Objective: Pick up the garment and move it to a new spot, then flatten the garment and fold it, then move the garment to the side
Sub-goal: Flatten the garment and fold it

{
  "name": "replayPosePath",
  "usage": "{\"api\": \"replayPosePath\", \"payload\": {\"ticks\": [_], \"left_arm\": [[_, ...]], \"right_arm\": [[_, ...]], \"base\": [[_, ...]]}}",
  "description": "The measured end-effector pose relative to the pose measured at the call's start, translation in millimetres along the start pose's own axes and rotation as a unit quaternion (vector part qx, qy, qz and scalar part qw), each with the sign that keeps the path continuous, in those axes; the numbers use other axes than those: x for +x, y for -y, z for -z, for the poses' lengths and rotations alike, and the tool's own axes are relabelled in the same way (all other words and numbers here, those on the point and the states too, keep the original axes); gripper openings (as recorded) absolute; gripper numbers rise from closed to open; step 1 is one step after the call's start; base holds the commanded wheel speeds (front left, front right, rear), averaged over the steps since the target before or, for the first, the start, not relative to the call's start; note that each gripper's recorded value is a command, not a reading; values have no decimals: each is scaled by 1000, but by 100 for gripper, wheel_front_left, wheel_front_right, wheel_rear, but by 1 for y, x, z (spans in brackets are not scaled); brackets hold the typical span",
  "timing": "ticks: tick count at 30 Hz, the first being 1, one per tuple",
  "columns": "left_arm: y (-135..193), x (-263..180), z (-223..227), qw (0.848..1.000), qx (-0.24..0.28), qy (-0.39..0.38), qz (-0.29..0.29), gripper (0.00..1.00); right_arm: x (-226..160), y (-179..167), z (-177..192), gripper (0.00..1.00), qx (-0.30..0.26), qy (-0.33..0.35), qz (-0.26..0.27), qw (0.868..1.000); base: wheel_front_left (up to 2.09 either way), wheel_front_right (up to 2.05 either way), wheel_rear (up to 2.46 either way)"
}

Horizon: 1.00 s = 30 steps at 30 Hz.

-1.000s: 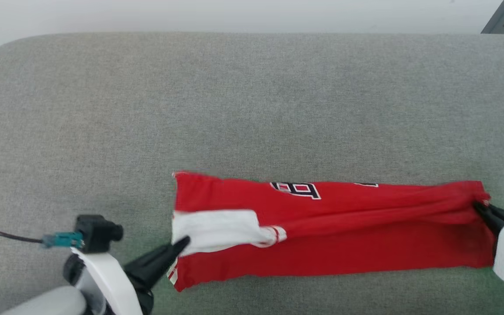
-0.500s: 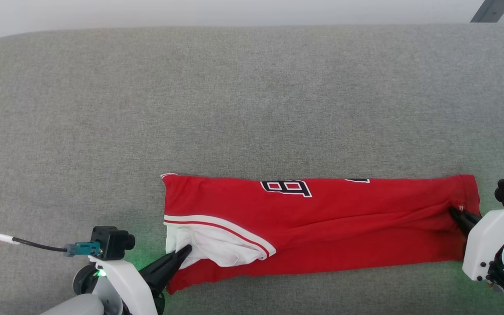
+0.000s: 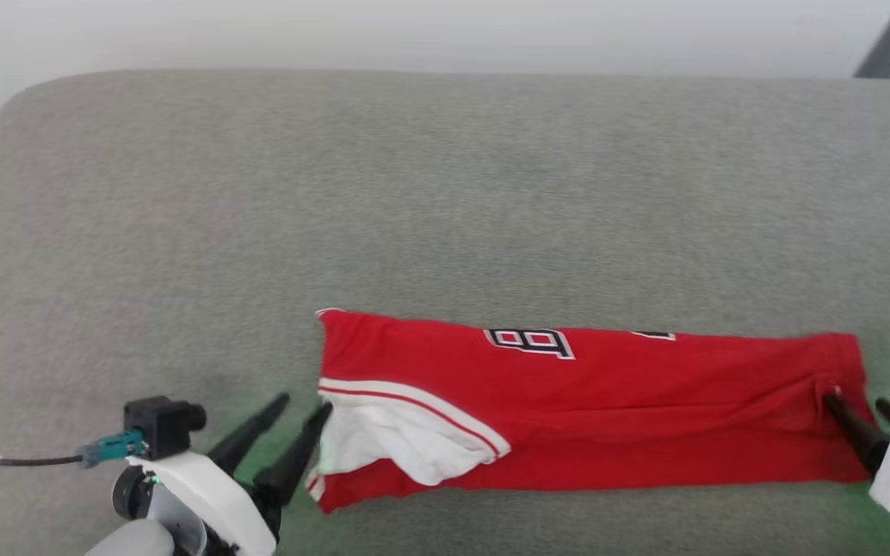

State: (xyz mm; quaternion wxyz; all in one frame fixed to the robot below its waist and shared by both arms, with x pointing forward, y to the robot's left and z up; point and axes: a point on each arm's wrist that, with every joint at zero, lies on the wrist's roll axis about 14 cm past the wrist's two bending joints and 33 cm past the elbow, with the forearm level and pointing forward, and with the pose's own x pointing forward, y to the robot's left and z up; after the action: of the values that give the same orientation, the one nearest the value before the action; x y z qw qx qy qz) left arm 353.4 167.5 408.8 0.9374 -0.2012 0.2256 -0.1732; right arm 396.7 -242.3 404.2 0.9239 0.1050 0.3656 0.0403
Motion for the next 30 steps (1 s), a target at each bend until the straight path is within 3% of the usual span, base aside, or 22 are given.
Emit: {"api": "replayPosePath", "payload": {"ticks": [9, 16, 18, 20, 24, 30], "left_arm": [[-33, -24, -12, 990, 15, 92, -104, 100], [-38, -41, -28, 976, 90, 135, -146, 100], [-36, -46, -35, 969, 113, 153, -157, 100], [-33, -51, -43, 962, 142, 165, -166, 100], [-19, -53, -52, 953, 177, 183, -162, 100], [-8, -50, -58, 951, 192, 193, -148, 100]], "right_arm": [[26, 3, 17, 100, 25, -55, 4, 998], [36, 0, 19, 100, 21, -78, 1, 997], [37, -1, 20, 46, 21, -87, -1, 996], [38, -2, 21, 1, 22, -90, -3, 996], [40, -6, 21, 0, 28, -92, -9, 995], [36, -3, 15, 0, 46, -77, -7, 996]], "base": [[0, 0, 0], [0, 0, 0], [0, 0, 0], [0, 0, 0], [0, 0, 0], [0, 0, 0]]}}
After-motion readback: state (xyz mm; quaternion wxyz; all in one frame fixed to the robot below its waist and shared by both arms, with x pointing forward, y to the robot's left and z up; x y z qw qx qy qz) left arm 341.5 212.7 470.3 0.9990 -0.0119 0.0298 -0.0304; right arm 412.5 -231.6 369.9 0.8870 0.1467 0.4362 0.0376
